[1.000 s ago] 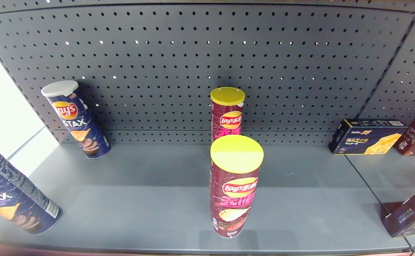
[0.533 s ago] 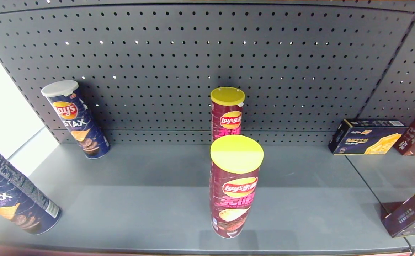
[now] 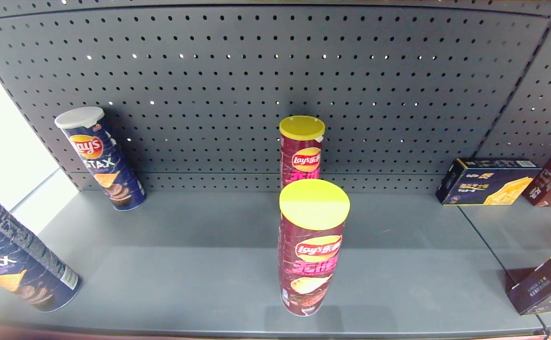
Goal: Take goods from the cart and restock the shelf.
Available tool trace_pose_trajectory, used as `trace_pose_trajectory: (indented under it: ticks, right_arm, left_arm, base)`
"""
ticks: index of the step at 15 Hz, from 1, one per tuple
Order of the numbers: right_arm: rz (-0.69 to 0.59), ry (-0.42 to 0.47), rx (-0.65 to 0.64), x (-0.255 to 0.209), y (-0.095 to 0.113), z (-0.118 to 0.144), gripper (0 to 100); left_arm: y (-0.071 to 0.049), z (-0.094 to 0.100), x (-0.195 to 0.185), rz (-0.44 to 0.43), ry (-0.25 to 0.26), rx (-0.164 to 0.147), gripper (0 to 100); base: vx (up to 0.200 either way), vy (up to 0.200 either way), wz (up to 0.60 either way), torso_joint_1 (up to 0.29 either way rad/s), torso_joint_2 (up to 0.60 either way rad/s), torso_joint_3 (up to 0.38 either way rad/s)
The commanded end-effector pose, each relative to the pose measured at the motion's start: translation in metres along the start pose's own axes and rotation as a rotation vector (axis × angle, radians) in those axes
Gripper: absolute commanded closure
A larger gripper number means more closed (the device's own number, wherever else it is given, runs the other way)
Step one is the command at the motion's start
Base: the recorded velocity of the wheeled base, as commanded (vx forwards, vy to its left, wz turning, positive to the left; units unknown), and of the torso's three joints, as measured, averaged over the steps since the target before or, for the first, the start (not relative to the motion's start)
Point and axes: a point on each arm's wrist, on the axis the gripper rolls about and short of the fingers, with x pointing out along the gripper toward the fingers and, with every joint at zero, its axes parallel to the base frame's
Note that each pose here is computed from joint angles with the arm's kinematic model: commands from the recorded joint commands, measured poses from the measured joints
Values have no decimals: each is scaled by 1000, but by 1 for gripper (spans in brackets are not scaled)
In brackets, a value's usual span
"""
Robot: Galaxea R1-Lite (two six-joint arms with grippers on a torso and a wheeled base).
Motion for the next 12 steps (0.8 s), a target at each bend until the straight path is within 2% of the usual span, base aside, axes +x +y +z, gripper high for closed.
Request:
trace_pose_trajectory:
  ticks: [1, 12]
  right_arm:
    - [0, -3, 0, 0, 0, 0, 0]
    - [2, -3, -2, 0, 0, 0, 0]
  left_arm:
    - [0, 0, 0, 0, 1, 0, 0]
    - [0, 0, 0, 0, 1, 1, 0]
  base:
    - [0, 0, 0, 0, 0, 0]
    - [0, 0, 0, 0, 0, 0]
